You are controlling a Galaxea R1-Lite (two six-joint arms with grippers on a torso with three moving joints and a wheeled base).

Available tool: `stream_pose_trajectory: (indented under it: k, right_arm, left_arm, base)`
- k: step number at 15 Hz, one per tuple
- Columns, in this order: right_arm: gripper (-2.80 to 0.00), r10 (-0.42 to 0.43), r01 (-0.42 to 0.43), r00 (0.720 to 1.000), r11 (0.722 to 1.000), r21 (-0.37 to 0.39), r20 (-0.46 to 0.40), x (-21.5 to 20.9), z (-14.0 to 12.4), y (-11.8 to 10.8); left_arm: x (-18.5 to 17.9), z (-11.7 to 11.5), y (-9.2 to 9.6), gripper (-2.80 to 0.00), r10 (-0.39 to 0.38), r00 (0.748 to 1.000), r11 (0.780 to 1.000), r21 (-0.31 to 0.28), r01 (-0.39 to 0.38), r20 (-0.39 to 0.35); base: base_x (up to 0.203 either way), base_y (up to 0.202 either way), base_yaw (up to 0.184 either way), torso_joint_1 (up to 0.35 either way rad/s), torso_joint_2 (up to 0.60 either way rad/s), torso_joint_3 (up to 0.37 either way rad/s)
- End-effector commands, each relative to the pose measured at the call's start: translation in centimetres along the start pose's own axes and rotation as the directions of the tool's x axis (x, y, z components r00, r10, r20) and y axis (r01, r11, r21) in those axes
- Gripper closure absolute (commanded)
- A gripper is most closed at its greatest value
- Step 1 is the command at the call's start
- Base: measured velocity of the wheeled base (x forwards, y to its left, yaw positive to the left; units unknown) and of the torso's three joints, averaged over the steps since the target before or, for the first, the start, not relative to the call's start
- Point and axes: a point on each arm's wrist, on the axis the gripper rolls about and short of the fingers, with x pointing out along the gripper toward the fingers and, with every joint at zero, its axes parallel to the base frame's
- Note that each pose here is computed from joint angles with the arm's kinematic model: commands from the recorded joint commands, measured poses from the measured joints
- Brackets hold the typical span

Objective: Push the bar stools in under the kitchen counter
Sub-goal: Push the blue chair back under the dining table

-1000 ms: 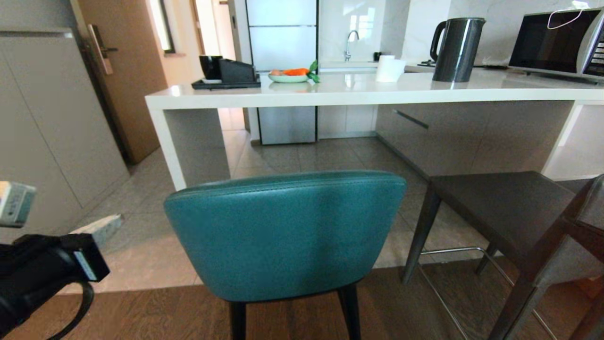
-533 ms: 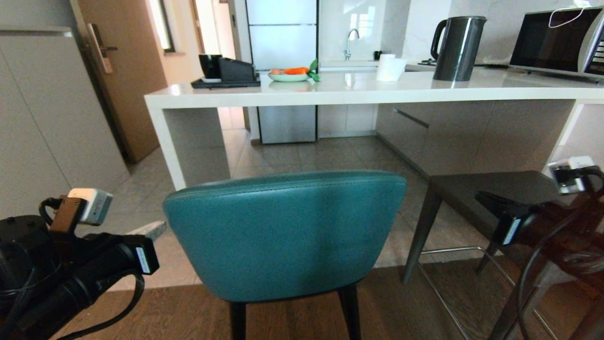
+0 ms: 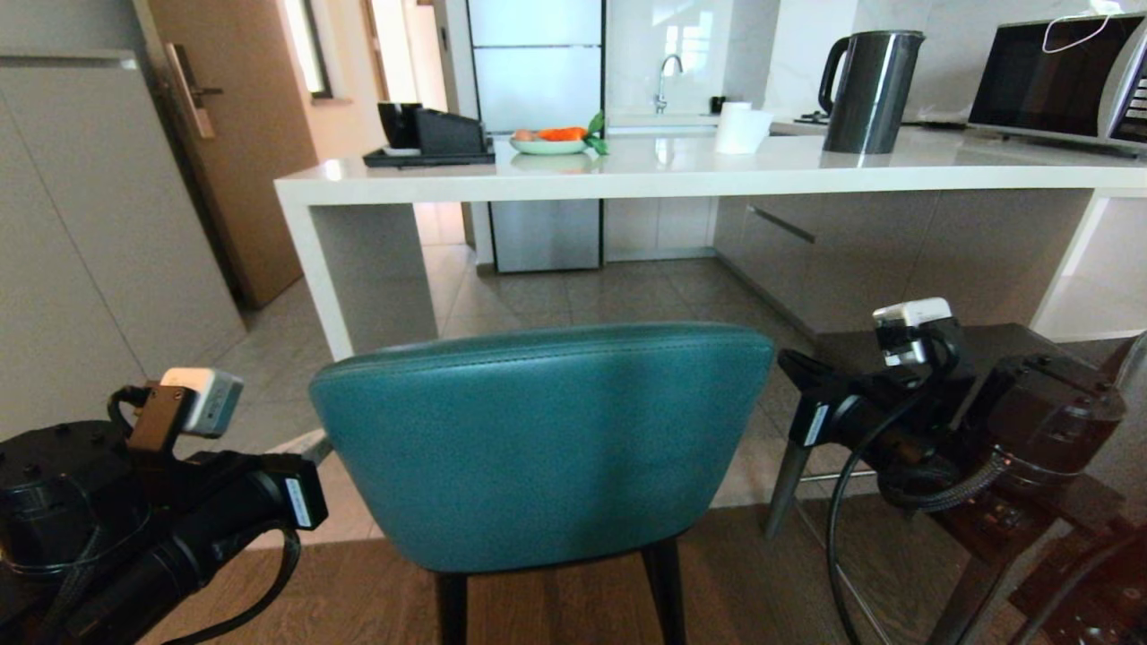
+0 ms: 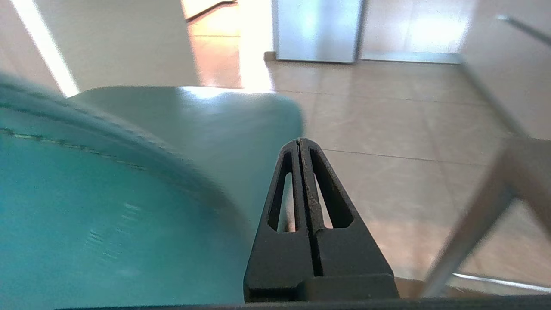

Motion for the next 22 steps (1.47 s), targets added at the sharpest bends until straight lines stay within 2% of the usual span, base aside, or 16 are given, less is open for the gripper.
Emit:
stream_pose_trajectory:
  k: [1, 3, 11, 18, 22]
  right_arm:
    - [0.00, 0.023, -0.023, 1.000, 1.000, 0.000, -0.014, 1.1, -0.8, 1.2]
    - [0.00, 0.040, -0.040, 0.999, 0.999, 0.001, -0.012, 1.6, -1.0, 2.0]
    - [0.00, 0.037, -0.037, 0.999, 0.999, 0.001, -0.001, 2.9, -1.1, 2.1]
    - [0.00, 0.032, -0.032, 0.999, 0.999, 0.002, 0.025, 5.5, -0.6, 2.4]
    - [0.00, 0.018, -0.018, 1.000, 1.000, 0.000, 0.020, 5.6, -0.6, 2.3]
  left_arm:
    - [1.0, -0.1, -0.7, 0.00, -0.028, 1.000, 1.000, -0.004, 0.027, -0.007]
    - [1.6, 0.0, -1.3, 0.00, -0.023, 1.000, 1.000, -0.013, 0.023, -0.005]
    - [1.9, 0.1, -2.4, 0.00, -0.030, 1.000, 1.000, -0.004, 0.030, 0.005]
    - [2.0, 0.4, -2.4, 0.00, 0.015, 1.000, 1.000, -0.009, -0.014, 0.019]
    - [2.5, 0.7, -2.4, 0.00, 0.021, 0.999, 1.000, -0.010, -0.020, 0.034]
  base:
    - [0.000, 0.000, 0.000, 0.000, 0.00, 0.000]
    - [0.000, 0.000, 0.000, 0.000, 0.00, 0.000]
    - [0.000, 0.000, 0.000, 0.000, 0.00, 0.000]
    - [0.000, 0.000, 0.000, 0.000, 0.00, 0.000]
    - [0.000, 0.000, 0.000, 0.000, 0.00, 0.000]
